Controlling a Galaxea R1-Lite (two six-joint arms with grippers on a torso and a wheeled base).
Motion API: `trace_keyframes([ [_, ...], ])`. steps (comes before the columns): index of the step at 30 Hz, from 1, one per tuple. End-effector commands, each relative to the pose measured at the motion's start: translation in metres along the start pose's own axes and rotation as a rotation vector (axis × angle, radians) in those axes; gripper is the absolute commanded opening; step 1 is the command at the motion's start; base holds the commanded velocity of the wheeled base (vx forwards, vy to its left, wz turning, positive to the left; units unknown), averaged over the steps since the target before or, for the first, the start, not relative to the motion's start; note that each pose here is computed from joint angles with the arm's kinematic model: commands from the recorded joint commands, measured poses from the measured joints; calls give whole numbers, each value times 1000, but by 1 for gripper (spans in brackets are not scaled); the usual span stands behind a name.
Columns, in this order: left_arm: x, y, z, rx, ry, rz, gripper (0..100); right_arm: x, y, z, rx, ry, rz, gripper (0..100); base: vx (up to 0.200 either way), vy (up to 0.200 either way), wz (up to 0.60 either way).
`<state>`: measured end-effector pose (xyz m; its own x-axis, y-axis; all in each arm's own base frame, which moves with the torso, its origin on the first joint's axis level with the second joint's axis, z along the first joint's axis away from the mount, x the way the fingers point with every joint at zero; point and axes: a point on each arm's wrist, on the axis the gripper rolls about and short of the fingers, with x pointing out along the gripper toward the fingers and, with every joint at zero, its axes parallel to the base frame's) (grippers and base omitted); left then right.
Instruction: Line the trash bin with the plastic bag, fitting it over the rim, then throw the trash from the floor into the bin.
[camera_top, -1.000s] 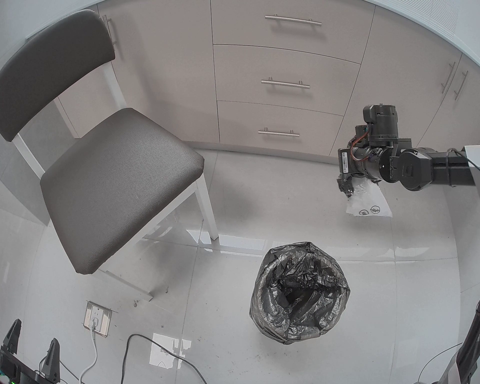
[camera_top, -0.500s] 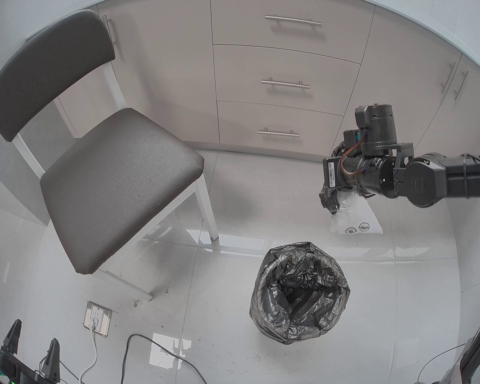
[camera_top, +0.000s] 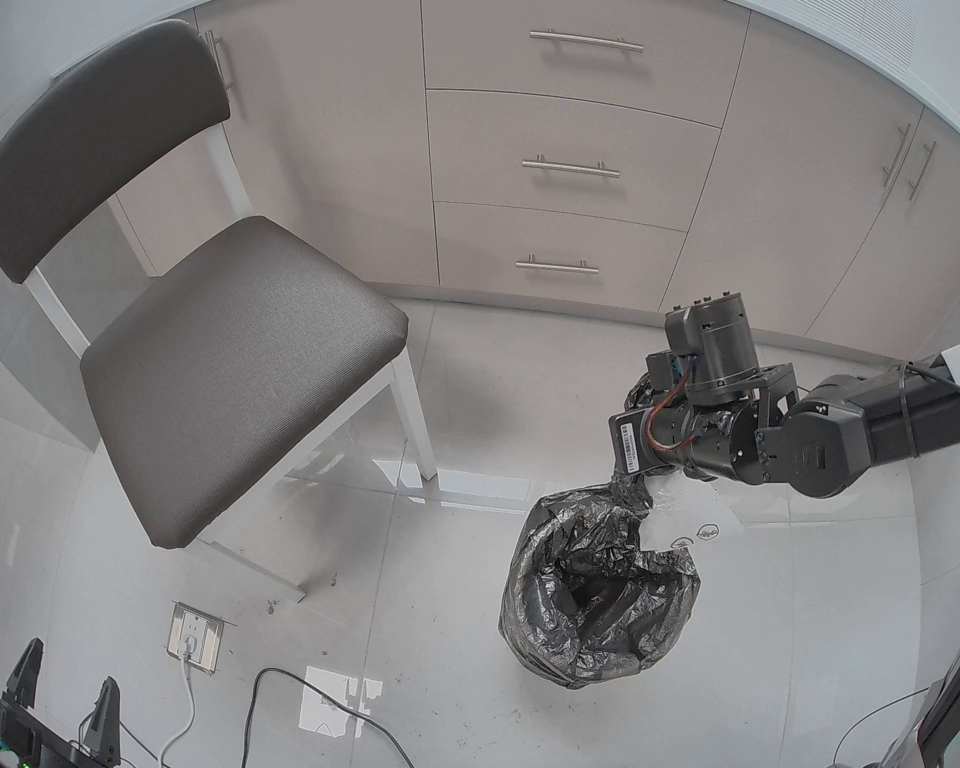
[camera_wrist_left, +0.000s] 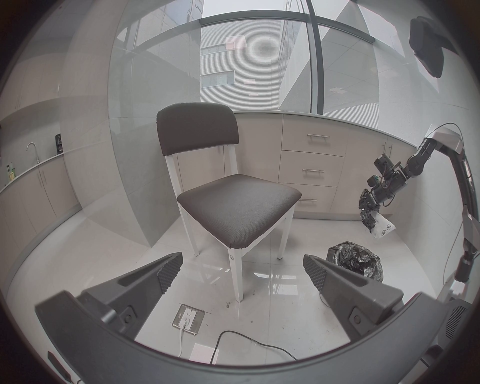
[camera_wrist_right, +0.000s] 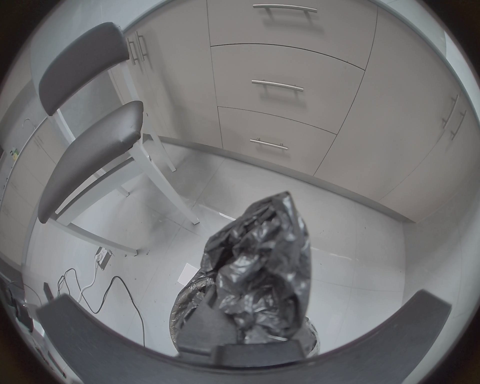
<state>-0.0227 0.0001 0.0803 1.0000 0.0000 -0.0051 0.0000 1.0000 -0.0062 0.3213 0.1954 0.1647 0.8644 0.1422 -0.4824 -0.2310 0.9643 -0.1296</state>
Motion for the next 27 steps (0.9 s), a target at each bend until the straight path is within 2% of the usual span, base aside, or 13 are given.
trace_keyframes([
  [1, 0, 0, -5, 0, -1, 0, 100, 4, 8, -12, -14, 22, 12, 0, 0, 0, 0],
  [11, 0, 0, -5, -3, 1, 5, 100, 16, 26, -33, -44, 22, 44, 0, 0, 0, 0],
  [27, 0, 0, -5, -6, 1, 5, 100, 35, 32, -51, -76, 71, 32, 0, 0, 0, 0],
])
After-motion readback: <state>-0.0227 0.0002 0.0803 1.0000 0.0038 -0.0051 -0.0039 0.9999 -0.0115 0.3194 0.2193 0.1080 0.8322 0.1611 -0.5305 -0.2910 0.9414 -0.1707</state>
